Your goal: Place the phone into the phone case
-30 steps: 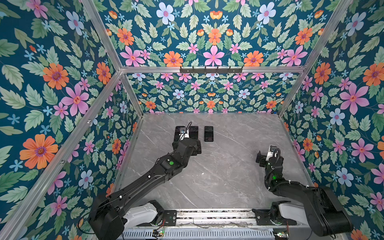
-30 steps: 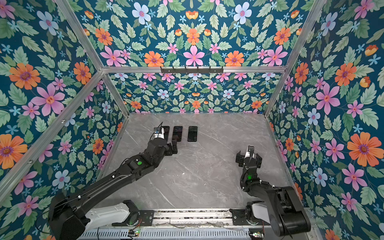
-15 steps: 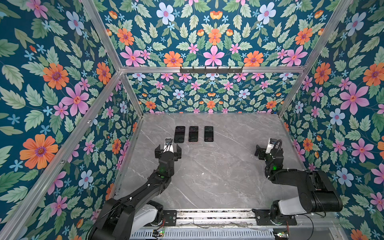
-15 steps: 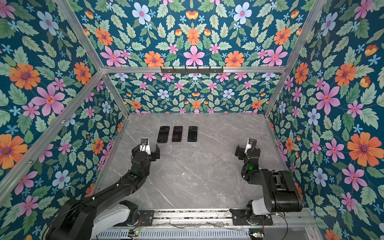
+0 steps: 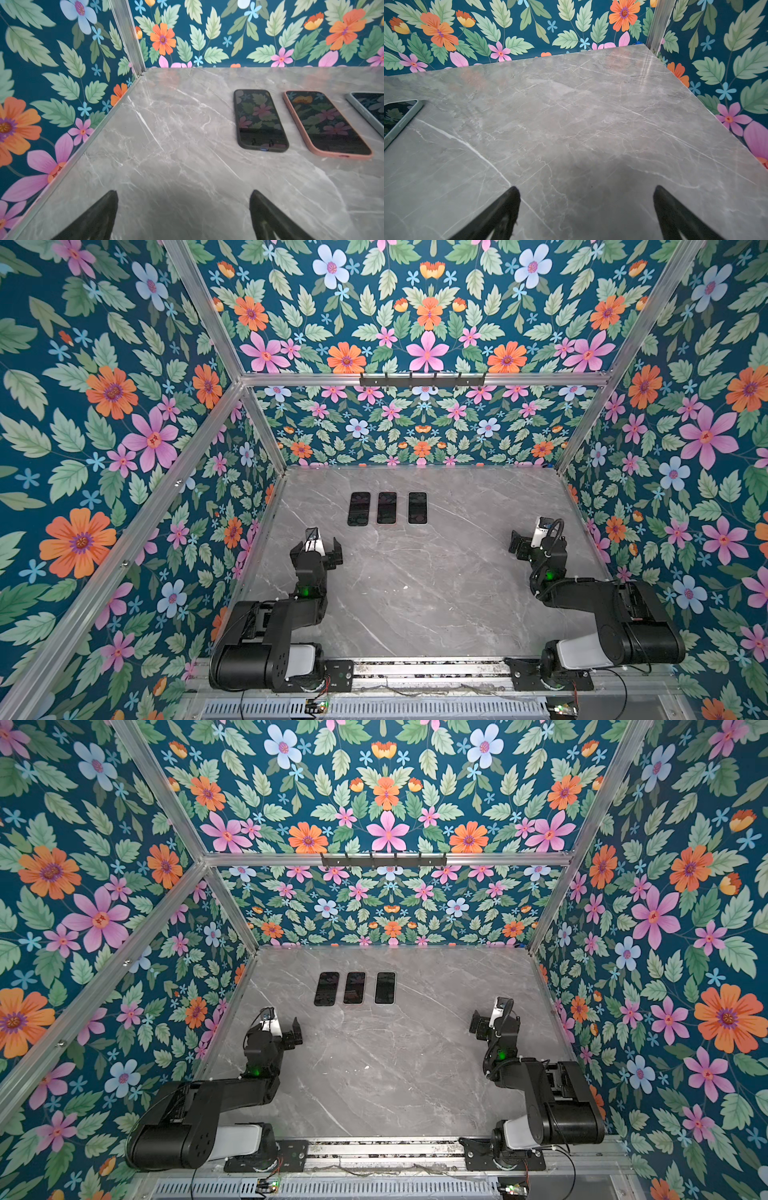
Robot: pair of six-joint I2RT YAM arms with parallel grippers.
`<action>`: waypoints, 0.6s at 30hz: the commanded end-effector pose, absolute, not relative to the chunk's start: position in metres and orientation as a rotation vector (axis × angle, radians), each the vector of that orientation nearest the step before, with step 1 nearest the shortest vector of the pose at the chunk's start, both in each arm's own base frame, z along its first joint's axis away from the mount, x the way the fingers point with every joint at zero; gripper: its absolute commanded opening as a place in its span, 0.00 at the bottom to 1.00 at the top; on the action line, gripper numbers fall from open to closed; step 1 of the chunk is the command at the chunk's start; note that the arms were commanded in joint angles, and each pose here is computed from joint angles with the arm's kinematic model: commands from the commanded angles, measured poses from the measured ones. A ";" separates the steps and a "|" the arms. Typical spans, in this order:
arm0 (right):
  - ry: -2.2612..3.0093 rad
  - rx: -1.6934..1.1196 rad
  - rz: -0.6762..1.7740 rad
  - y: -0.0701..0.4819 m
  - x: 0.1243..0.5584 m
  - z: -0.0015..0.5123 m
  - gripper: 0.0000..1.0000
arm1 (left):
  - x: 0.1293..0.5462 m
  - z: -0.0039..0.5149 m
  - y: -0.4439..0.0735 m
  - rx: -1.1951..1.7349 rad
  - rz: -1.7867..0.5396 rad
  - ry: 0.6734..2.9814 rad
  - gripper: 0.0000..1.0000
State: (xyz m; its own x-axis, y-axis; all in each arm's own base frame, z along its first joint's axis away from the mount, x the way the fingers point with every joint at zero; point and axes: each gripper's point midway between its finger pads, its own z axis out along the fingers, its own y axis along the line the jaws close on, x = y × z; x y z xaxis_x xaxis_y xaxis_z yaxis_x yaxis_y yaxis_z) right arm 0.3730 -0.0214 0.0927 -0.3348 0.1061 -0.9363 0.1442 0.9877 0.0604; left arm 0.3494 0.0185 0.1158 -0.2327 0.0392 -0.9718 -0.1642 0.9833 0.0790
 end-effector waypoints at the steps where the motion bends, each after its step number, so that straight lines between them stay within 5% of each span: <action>1: 1.906 0.176 -0.037 -0.021 0.374 0.096 0.99 | 0.351 0.139 0.006 -0.041 0.116 1.700 1.00; 8: 1.904 0.176 -0.037 -0.021 0.375 0.096 0.99 | 0.358 0.134 0.028 -0.143 0.118 1.570 1.00; 18: 1.932 0.089 0.046 -0.006 0.379 0.095 0.99 | 0.390 0.111 0.026 -0.137 0.124 1.744 1.00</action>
